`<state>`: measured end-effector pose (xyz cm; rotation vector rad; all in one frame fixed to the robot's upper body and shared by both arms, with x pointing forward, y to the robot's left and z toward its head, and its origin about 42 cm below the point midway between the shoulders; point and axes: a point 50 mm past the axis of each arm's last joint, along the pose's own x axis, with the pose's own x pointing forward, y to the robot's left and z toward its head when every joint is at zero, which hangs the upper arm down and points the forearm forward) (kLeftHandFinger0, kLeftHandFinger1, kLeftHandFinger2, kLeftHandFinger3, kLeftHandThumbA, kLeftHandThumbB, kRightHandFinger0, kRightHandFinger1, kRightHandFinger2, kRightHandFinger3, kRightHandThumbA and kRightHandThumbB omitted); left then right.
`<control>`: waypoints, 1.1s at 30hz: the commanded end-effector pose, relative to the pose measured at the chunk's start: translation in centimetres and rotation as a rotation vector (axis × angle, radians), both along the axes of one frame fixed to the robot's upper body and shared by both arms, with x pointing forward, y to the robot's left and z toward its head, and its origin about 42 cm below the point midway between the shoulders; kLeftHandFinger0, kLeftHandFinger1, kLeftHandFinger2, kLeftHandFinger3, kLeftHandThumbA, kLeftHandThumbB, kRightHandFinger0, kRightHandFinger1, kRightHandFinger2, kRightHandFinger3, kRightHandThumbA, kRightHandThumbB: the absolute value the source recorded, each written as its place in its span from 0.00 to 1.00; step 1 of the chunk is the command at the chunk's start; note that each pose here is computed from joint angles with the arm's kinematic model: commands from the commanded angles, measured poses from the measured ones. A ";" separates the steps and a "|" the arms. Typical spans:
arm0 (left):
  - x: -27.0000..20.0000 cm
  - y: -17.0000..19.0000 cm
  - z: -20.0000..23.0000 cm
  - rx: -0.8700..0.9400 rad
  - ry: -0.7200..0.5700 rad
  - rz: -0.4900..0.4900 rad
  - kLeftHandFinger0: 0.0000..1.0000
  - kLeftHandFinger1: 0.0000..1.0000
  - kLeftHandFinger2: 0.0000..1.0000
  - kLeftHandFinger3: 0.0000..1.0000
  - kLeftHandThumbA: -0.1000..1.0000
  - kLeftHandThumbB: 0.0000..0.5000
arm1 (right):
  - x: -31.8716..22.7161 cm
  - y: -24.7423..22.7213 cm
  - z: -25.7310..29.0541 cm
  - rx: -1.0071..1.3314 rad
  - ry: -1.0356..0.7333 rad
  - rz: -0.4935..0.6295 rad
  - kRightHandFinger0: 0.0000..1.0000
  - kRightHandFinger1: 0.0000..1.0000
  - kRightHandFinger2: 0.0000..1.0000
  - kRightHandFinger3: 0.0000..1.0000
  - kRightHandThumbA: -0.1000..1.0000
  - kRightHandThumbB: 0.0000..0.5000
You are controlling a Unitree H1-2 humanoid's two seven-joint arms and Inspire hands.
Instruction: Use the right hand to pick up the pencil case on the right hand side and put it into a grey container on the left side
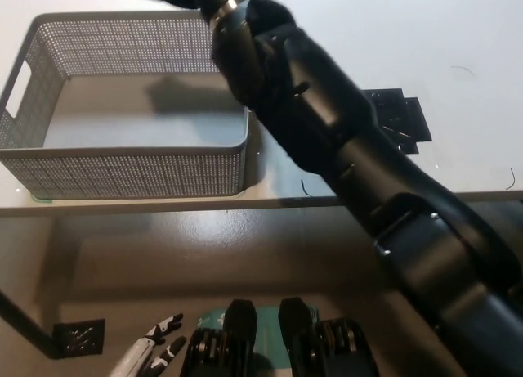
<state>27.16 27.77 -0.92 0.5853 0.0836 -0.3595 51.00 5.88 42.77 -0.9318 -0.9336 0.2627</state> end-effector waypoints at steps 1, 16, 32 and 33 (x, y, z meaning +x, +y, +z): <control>1.0 -1.3 0.8 0.022 -0.064 -0.069 1.00 1.00 0.94 0.95 1.00 1.00 | -0.3 1.6 1.9 0.021 -0.095 0.032 0.00 0.32 0.74 0.89 0.00 0.37; 2.0 -2.4 1.5 0.025 -0.071 -0.136 1.00 1.00 1.00 1.00 1.00 1.00 | 1.8 0.1 -3.8 -0.044 0.042 -0.063 0.00 0.40 0.85 0.88 0.00 0.39; 4.0 -3.6 2.7 0.058 -0.107 -0.200 1.00 1.00 0.99 0.97 1.00 1.00 | 3.5 -2.4 -3.7 -0.189 0.288 -0.013 1.00 1.00 1.00 1.00 1.00 1.00; 4.2 -3.7 2.8 0.060 -0.112 -0.204 1.00 1.00 0.98 0.96 1.00 1.00 | 3.5 -2.6 -3.6 -0.194 0.291 -0.017 1.00 1.00 1.00 1.00 1.00 1.00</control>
